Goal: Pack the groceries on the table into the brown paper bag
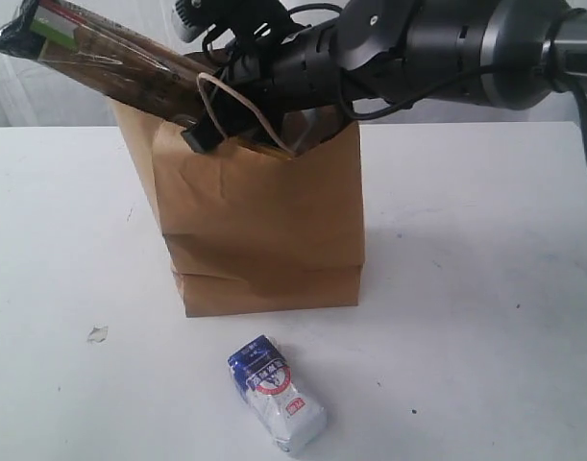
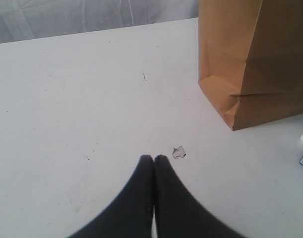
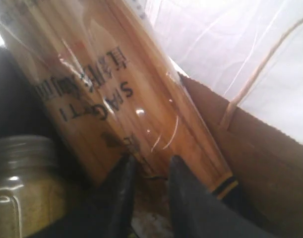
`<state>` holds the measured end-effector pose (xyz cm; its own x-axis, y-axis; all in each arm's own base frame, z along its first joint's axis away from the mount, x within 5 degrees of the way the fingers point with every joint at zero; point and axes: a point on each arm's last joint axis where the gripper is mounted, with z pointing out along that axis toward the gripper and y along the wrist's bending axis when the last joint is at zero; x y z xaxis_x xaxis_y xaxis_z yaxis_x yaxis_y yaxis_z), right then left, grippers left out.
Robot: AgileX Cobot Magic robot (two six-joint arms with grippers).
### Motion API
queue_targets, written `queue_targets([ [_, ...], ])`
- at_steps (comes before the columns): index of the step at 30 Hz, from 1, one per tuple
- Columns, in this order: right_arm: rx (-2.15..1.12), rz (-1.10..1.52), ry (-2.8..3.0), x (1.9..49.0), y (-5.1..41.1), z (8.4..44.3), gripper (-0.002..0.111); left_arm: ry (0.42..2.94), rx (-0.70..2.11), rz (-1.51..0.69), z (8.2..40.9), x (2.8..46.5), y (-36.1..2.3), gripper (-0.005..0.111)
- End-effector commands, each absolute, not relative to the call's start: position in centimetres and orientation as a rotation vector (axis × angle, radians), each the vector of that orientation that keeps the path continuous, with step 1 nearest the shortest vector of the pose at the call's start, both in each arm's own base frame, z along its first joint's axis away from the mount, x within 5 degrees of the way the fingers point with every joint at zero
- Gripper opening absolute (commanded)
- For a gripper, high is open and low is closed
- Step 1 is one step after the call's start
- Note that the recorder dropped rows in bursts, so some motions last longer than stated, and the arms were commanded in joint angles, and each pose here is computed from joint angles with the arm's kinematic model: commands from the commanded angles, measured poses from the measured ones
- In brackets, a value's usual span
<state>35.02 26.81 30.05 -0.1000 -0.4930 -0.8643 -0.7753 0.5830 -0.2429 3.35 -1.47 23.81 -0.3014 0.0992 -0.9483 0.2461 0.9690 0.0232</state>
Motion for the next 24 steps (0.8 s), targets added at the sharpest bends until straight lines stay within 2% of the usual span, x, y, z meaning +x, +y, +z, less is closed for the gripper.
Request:
queue_targets([
  [1, -1.026, 0.282, 1.745, 35.6, 26.3, 29.6, 0.023, 1.877, 0.259, -0.157, 23.6, 3.3, -1.5, 0.0],
  [11, -0.957, 0.289, 1.626, 33.5, 24.9, 35.3, 0.023, 1.877, 0.259, -0.157, 23.6, 3.3, -1.5, 0.0],
  [24, -0.941, 0.295, 1.58, 32.3, 24.1, 37.5, 0.023, 1.877, 0.259, -0.157, 23.6, 3.3, -1.5, 0.0],
])
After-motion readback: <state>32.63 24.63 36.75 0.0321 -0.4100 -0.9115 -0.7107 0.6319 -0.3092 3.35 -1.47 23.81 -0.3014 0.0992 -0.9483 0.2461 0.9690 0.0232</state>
